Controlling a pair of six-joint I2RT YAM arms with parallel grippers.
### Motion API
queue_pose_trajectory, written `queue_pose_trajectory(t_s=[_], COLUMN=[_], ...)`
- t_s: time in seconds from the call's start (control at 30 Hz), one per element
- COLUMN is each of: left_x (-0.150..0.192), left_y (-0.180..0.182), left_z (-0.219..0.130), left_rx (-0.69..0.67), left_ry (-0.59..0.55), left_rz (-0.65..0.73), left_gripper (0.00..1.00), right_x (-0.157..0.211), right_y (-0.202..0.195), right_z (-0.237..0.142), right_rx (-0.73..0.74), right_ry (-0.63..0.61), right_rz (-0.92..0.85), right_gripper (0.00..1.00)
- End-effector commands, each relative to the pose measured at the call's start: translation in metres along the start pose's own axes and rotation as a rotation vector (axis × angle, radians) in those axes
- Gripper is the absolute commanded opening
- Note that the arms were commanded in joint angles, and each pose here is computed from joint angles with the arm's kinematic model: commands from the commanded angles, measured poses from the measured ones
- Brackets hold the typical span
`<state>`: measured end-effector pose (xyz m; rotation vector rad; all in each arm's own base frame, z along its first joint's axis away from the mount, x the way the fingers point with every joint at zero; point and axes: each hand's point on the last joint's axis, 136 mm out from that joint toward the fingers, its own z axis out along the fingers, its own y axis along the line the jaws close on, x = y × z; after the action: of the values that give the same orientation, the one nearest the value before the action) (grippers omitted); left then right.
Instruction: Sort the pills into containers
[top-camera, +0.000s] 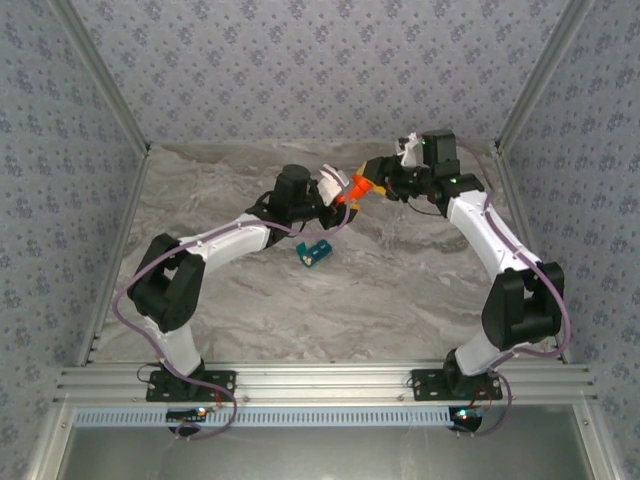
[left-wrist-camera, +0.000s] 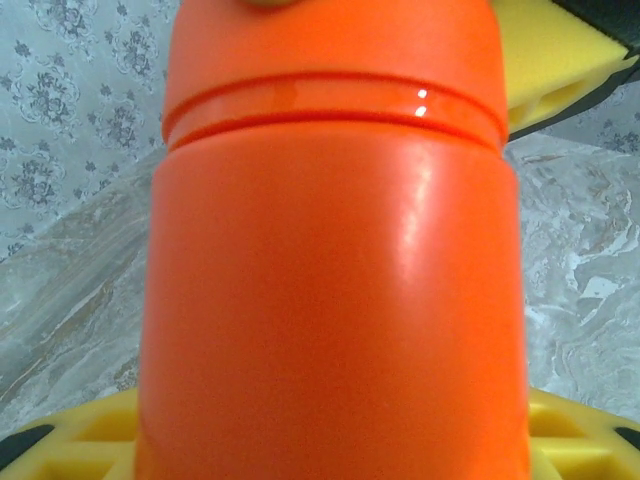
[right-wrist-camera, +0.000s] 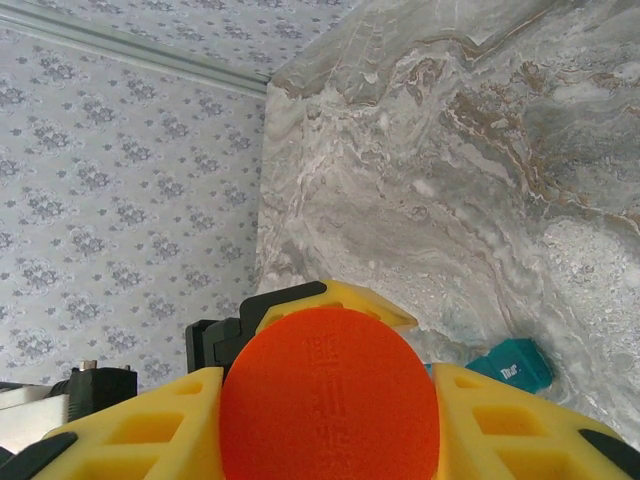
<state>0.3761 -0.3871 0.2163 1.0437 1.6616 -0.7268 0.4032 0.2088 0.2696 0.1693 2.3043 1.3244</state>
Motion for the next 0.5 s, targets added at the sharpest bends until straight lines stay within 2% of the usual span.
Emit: queue_pose_trajectory(t_s=[0.0, 0.23, 0.37, 0.47], left_x=[-0.057, -0.056, -0.058, -0.062], left_y=[-0.032, -0.014, -0.01, -0.01], left_z=[-0.005, -0.012, -0.018, -0.025], left_rx=[0.115, 0.132, 0.138, 0.176], left_ry=[-0.179, -0.192, -0.198, -0.209], left_rz=[0.07, -0.008, -0.013, -0.029], left_gripper=[0.0, 0.0, 0.0, 0.0], right_x=[0.011, -0.021, -0.036, -0.043], right_y=[0.027, 0.056, 0.069, 0.068], right_z=[0.001, -0.032, -0.057, -0.072], right_rx=[-0.065, -0.129, -0.161, -0.172], right_ry=[0.044, -0.026, -0.072, -0.097], right_rz=[-0.035, -0.086, -0.126, -0.145], right_gripper=[0.45, 0.73, 0.8, 0.81])
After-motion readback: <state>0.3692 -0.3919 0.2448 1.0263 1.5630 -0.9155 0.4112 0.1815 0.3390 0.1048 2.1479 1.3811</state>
